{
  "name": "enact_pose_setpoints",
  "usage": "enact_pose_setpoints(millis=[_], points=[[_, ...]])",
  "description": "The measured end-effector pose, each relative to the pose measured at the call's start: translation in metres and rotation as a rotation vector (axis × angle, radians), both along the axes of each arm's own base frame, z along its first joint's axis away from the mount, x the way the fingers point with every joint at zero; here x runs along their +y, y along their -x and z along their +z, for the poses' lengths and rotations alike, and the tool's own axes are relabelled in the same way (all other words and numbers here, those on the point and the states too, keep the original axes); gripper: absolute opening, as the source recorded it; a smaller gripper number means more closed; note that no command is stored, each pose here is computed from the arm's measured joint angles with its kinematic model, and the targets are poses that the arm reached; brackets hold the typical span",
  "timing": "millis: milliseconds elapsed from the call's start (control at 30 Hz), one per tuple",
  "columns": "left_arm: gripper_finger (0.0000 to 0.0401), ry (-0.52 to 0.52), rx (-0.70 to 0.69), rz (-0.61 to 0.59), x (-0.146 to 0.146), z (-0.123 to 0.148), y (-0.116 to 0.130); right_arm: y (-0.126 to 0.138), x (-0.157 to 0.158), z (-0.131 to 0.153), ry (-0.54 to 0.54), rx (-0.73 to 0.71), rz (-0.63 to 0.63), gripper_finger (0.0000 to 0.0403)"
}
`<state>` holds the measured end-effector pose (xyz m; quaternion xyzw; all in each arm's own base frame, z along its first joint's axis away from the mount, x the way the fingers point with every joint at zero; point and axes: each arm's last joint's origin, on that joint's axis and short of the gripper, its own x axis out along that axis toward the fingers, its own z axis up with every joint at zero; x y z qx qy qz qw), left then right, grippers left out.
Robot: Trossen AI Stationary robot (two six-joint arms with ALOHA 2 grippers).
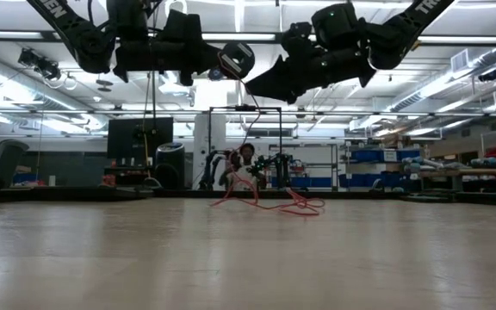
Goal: Coil cords
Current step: Coil the red wire onto the spool
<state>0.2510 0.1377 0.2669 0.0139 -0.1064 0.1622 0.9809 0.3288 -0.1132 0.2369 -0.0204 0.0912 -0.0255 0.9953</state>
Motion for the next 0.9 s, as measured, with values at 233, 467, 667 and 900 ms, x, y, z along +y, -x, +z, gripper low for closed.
enact_pose_setpoints(millis=[233, 467, 667, 900], points=[[0.0000, 0.004, 0.000, -0.001, 0.0000, -0.0001, 0.0000, 0.0004, 0.0003, -0.0020, 0.021, 0.021, 0.020, 0.0128], [0.0000, 0.005, 0.001, -0.001, 0.0000, -0.0003, -0.0001, 0.0004, 0.0004, -0.0020, 0.021, 0.020, 0.021, 0.0128], [0.0000, 0.009, 0.000, 0.001, 0.0001, -0.0003, 0.0000, 0.0003, 0.0006, -0.0020, 0.019, 0.020, 0.022, 0.0128], [0.0000, 0.015, 0.010, 0.002, 0.0002, -0.0014, -0.0002, 0.0008, 0.0010, -0.0042, 0.010, 0.043, 0.024, 0.0128]])
